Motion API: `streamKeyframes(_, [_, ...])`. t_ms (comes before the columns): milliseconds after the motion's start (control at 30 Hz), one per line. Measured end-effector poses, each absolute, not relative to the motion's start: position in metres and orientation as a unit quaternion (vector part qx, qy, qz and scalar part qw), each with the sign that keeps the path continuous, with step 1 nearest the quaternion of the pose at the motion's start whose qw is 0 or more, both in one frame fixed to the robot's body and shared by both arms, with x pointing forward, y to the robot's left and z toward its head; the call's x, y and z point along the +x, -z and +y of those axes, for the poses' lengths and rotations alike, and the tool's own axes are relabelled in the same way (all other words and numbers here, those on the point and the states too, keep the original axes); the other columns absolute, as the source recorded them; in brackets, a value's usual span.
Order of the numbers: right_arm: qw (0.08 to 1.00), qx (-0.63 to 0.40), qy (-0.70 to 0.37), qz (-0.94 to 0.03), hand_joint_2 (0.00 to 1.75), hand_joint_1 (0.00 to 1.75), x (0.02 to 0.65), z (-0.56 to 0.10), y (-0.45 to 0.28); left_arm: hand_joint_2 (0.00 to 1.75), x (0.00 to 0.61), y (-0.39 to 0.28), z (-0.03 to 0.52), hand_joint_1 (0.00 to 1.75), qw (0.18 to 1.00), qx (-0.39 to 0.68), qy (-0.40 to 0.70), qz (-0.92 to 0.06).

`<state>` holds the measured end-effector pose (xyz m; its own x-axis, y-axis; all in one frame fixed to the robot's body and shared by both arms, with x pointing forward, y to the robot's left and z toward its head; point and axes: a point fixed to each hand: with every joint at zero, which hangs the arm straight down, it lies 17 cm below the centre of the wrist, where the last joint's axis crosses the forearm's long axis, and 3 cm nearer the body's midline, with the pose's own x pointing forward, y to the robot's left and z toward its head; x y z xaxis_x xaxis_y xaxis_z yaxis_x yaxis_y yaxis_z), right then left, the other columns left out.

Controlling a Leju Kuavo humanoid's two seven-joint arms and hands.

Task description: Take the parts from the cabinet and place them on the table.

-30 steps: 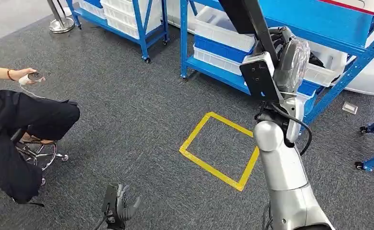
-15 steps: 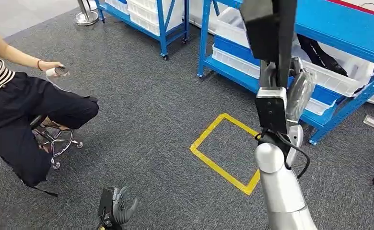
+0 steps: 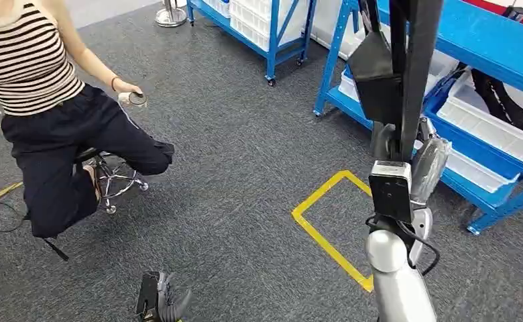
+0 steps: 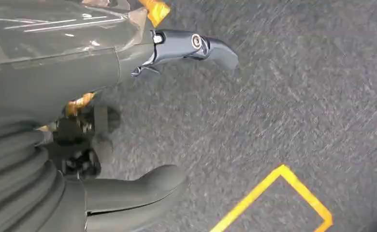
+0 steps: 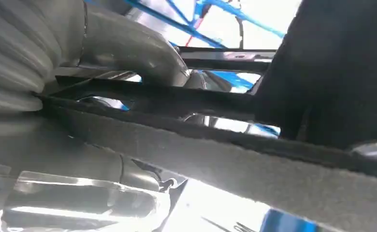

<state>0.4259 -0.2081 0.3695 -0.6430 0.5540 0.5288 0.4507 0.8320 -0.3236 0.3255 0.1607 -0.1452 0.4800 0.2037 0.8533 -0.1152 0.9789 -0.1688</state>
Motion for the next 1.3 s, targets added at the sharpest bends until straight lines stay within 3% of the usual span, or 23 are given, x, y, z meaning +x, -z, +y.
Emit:
streamKeyframes(367, [0.351, -0.285, -0.079, -0.888, 1.75, 1.75, 0.395, -0.226, -0.330, 1.75, 0.311, 0.155, 0.166, 0.00, 0.865, -0.036, -0.072, -0.495])
streamKeyframes(1300, [0.371, -0.223, -0.025, -0.901, 1.75, 1.75, 0.385, -0.246, -0.321, 1.75, 0.317, 0.153, 0.170, 0.00, 0.864, -0.036, -0.098, -0.493])
